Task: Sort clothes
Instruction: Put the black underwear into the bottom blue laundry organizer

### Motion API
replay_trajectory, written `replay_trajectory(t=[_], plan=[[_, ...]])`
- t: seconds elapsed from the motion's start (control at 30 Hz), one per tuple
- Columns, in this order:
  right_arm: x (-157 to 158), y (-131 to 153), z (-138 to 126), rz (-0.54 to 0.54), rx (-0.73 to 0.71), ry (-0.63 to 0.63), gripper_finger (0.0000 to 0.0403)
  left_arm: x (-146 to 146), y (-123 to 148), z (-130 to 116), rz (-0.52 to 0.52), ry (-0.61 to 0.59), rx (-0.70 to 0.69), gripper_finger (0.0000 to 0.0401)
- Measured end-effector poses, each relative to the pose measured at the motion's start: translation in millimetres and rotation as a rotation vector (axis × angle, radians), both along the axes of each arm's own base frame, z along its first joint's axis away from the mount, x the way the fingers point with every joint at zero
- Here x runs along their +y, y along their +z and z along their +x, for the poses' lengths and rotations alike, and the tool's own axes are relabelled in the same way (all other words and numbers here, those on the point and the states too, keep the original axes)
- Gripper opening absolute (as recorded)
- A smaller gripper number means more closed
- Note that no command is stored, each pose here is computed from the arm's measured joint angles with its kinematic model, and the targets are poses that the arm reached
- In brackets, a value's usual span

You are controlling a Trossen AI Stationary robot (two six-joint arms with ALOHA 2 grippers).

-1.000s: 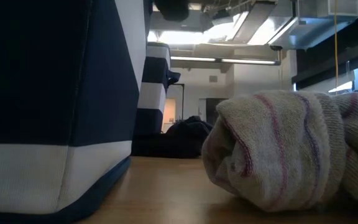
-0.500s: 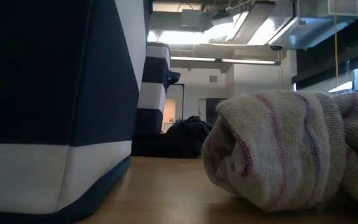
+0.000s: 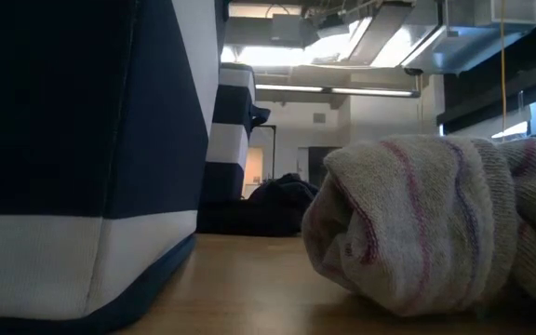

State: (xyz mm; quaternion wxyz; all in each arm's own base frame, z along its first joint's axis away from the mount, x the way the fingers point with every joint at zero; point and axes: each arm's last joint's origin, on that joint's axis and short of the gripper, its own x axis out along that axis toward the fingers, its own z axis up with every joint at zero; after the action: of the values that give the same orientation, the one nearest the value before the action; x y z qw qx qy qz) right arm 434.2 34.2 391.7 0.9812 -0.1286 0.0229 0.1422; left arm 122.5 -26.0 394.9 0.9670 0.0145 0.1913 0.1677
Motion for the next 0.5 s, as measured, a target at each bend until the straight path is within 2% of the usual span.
replay_trajectory(t=[0.13, 0.27, 0.5], plan=[[0.8, -30.5, 8.0, -0.005, 0.191, 0.004, 0.0049, 0.3, 0.1, -0.9, 0.001, 0.000, 0.000, 0.0208], [1.3, -39.1, 11.3, 0.064, 0.248, -0.006, 0.0071, 0.3, 0.1, -0.9, 0.001, 0.000, 0.001, 0.0208], [1.5, -39.7, 8.5, 0.067, 0.281, -0.008, 0.0170, 0.4, 0.0, -0.9, 0.000, 0.000, 0.001, 0.0208]])
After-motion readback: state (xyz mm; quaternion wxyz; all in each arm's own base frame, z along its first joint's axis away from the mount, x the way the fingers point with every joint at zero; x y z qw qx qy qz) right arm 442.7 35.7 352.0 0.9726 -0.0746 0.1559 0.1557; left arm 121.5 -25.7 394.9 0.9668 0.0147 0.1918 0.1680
